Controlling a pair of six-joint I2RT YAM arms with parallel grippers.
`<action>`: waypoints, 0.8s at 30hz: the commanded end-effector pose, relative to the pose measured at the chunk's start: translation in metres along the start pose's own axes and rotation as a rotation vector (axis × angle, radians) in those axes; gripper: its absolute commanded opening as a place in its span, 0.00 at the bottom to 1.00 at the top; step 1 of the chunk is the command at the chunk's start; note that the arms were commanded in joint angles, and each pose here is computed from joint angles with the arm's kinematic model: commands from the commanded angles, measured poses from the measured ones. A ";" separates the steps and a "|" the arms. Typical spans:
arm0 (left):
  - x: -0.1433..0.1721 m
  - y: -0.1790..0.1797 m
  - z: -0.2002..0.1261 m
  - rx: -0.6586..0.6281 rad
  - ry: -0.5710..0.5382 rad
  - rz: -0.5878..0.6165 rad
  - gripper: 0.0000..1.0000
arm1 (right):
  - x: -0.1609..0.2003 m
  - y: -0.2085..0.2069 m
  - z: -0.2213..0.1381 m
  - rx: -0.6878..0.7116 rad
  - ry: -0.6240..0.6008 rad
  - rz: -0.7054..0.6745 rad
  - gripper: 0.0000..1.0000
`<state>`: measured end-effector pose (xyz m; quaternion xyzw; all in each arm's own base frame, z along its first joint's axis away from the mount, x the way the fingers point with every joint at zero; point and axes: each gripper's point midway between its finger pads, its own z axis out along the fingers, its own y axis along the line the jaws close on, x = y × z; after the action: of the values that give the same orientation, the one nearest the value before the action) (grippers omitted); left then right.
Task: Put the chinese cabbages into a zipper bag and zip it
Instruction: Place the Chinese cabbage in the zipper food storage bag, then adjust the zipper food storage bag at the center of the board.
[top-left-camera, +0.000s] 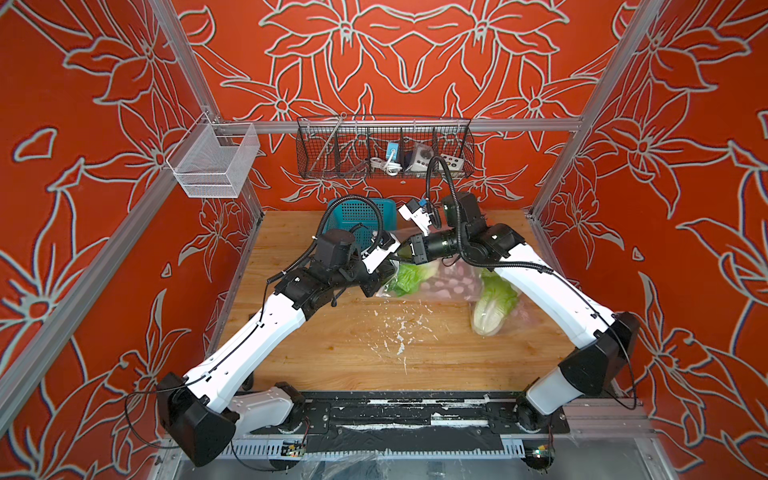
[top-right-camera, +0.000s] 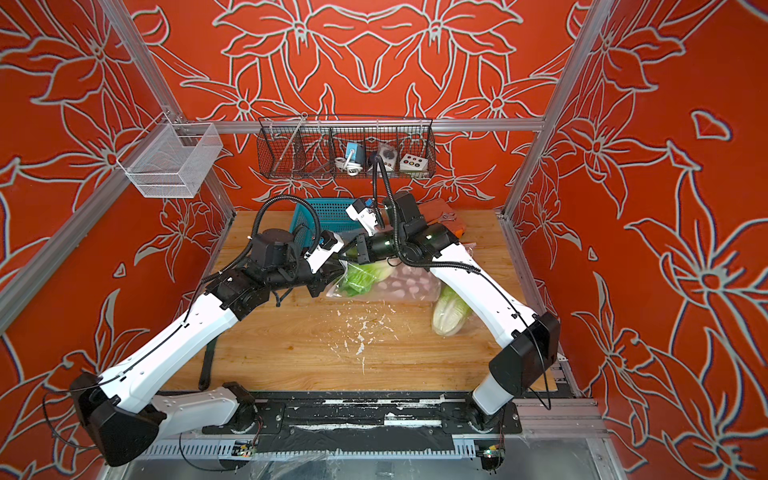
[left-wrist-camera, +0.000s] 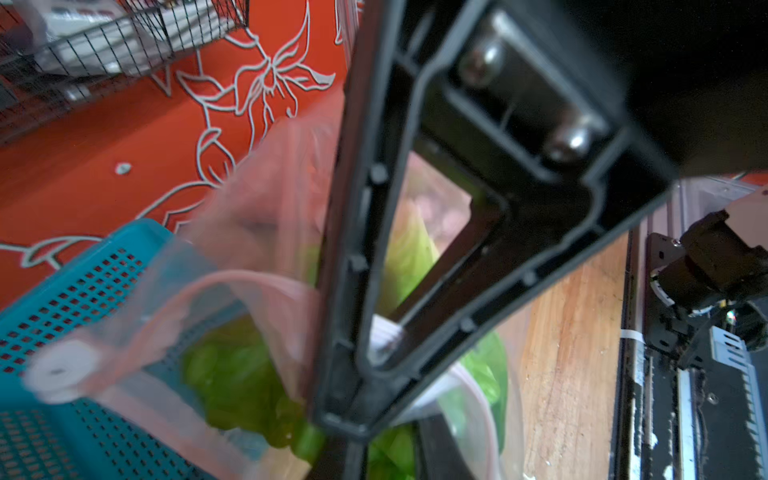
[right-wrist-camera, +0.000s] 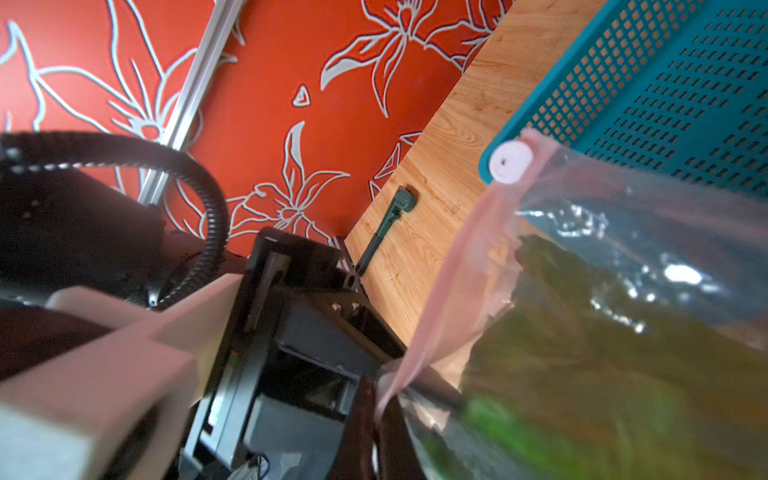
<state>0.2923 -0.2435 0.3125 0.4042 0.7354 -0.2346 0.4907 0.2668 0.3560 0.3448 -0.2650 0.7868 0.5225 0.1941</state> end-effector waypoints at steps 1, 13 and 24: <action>-0.035 -0.002 -0.022 -0.028 -0.140 0.025 0.35 | -0.015 0.001 -0.009 -0.006 -0.083 0.050 0.00; 0.051 0.110 -0.073 -0.451 0.017 -0.641 0.60 | -0.017 -0.024 -0.021 0.055 -0.133 0.108 0.00; 0.017 0.069 -0.065 -0.106 -0.185 -0.816 0.65 | -0.016 -0.028 -0.018 0.059 -0.122 0.114 0.00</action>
<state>0.3227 -0.1360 0.2742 0.0049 0.8507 -0.3404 0.4006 0.2956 0.3345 0.3323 -0.1812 0.8083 0.5208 0.2066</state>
